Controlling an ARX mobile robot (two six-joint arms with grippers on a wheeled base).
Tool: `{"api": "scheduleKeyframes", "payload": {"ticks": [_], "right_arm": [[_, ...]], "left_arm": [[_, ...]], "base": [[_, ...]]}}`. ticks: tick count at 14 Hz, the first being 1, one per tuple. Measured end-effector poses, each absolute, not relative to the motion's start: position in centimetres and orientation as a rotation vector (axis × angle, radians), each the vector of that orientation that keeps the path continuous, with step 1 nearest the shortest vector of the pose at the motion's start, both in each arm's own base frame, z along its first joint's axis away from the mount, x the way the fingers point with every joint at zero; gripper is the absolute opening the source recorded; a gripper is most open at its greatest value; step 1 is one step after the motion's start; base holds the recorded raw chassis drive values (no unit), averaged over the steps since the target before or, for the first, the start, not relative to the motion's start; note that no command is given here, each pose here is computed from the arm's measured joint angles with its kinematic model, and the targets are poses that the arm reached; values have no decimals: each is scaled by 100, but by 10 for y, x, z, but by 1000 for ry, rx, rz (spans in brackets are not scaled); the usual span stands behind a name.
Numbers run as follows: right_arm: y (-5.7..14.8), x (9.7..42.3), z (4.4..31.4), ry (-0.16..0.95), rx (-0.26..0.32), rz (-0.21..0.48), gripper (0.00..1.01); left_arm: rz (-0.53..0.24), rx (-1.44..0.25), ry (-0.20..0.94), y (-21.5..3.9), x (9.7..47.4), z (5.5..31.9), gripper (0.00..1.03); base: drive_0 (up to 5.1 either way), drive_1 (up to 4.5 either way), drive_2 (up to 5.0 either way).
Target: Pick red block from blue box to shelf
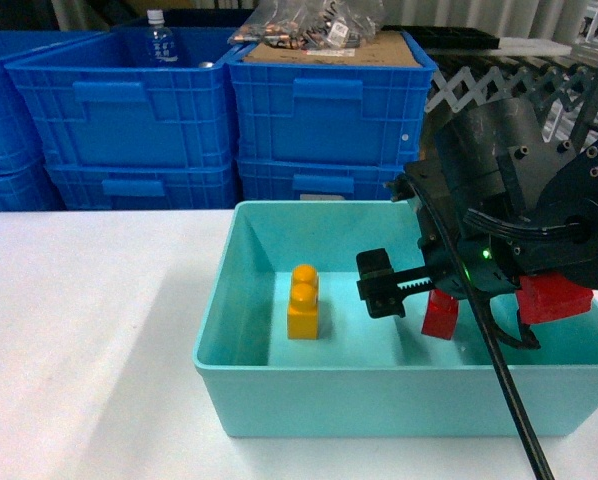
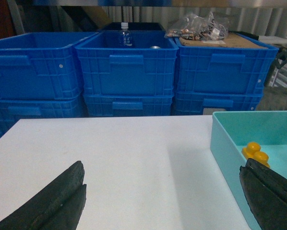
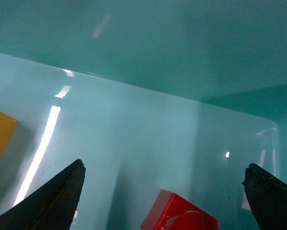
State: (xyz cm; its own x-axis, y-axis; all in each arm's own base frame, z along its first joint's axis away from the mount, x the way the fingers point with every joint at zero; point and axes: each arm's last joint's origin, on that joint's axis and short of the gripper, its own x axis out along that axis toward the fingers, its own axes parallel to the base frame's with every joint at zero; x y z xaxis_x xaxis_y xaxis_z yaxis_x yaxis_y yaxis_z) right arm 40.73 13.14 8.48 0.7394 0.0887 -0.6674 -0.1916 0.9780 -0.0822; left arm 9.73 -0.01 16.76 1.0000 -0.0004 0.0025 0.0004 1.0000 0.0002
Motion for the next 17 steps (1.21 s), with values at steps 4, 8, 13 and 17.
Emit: {"api": "scheduleKeyframes", "payload": {"ticks": [4, 8, 13, 17], "right_arm": [[120, 408, 75, 780, -148, 83, 98], [118, 410, 60, 844, -131, 53, 86], [122, 413, 64, 831, -126, 51, 34], [108, 371, 157, 545, 15, 195, 30]], "left_arm": [[0, 0, -3, 0, 97, 168, 98], [0, 0, -3, 0, 97, 168, 98], [0, 0, -3, 0, 97, 168, 98], [0, 0, -3, 0, 97, 168, 98]], "base": [[0, 0, 0], [0, 0, 0], [0, 0, 0], [0, 0, 0]]}}
